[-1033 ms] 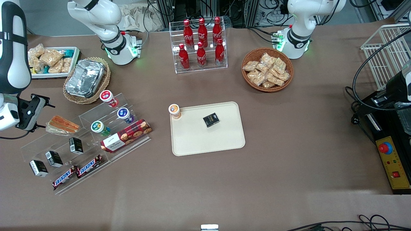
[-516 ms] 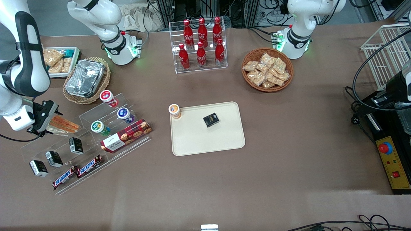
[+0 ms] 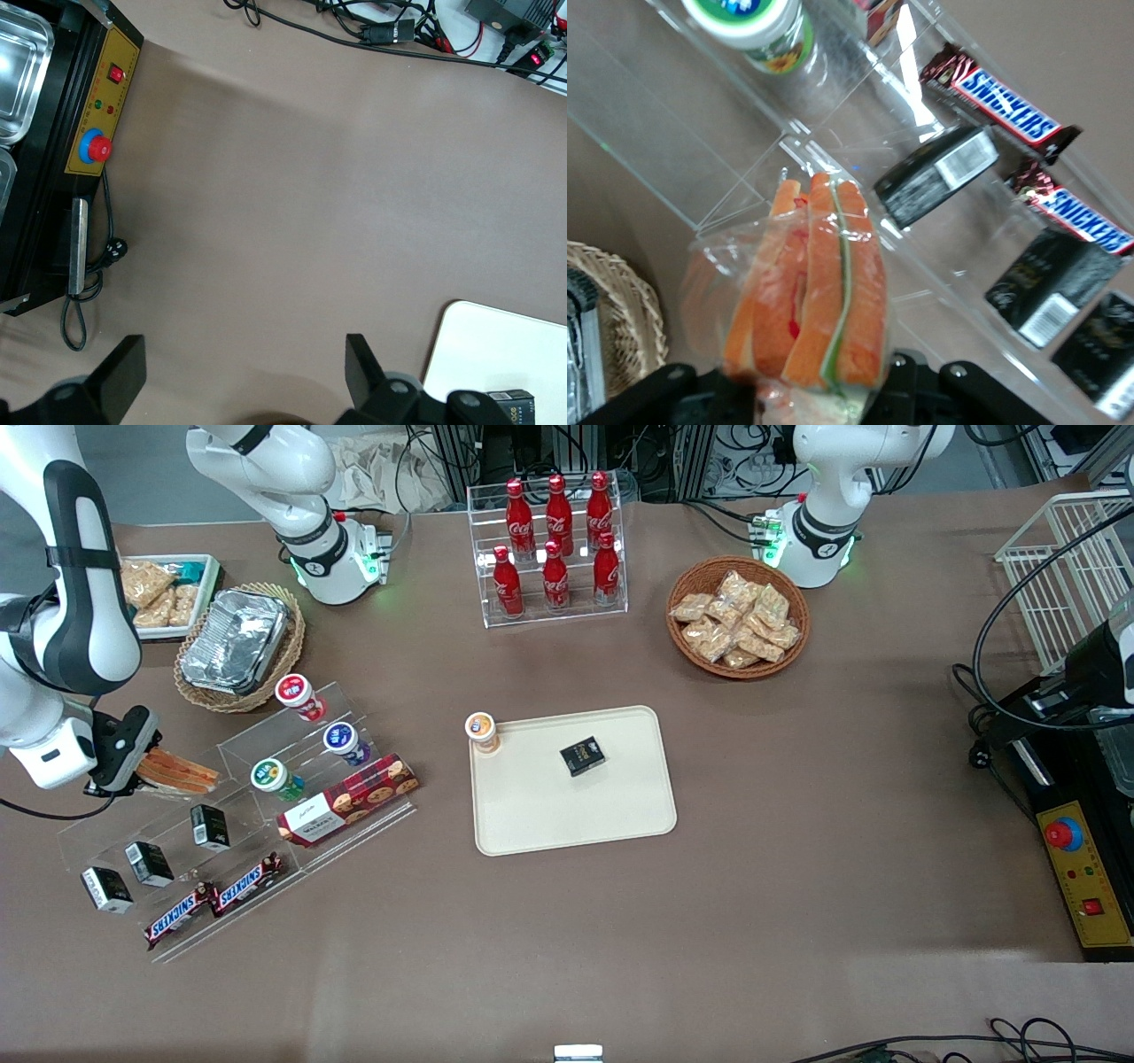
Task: Place sandwich on tray
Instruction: 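Lift the sandwich and carry it over the cream tray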
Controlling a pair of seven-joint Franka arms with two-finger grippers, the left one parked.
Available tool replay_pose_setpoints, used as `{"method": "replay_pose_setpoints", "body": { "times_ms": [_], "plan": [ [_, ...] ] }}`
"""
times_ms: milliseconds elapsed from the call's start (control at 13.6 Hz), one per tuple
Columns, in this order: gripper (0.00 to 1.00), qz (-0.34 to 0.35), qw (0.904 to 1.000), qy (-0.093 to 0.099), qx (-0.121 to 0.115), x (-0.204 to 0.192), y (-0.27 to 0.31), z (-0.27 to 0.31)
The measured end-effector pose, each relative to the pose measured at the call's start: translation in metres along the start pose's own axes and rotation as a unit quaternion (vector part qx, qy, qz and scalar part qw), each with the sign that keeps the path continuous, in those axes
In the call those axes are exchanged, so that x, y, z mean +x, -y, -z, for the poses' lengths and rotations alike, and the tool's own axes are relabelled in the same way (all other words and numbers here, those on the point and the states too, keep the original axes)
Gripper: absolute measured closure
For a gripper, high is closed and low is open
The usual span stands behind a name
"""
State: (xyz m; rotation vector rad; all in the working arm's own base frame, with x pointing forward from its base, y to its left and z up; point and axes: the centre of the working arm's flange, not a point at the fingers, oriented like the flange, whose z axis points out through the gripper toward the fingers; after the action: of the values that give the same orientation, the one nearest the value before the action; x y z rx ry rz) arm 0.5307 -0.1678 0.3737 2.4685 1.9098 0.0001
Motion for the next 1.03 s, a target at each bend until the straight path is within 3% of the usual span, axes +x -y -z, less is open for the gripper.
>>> {"method": "replay_pose_setpoints", "body": {
  "times_ms": [148, 295, 443, 590, 885, 1033],
  "plan": [
    [0.61, 0.017, 0.9996, -0.001, -0.023, 0.019, -0.006, 0.042],
    [0.70, 0.052, 0.9978, -0.003, -0.042, 0.059, -0.004, 0.103],
    [0.78, 0.088, 0.9948, -0.004, -0.051, 0.123, 0.008, 0.162],
    [0.78, 0.095, 0.9939, -0.009, -0.056, 0.200, 0.026, 0.189],
    [0.78, 0.074, 0.9966, -0.023, -0.026, 0.348, 0.084, 0.162],
    [0.78, 0.070, 0.9966, -0.040, -0.015, 0.408, 0.108, 0.139]
  ]
}}
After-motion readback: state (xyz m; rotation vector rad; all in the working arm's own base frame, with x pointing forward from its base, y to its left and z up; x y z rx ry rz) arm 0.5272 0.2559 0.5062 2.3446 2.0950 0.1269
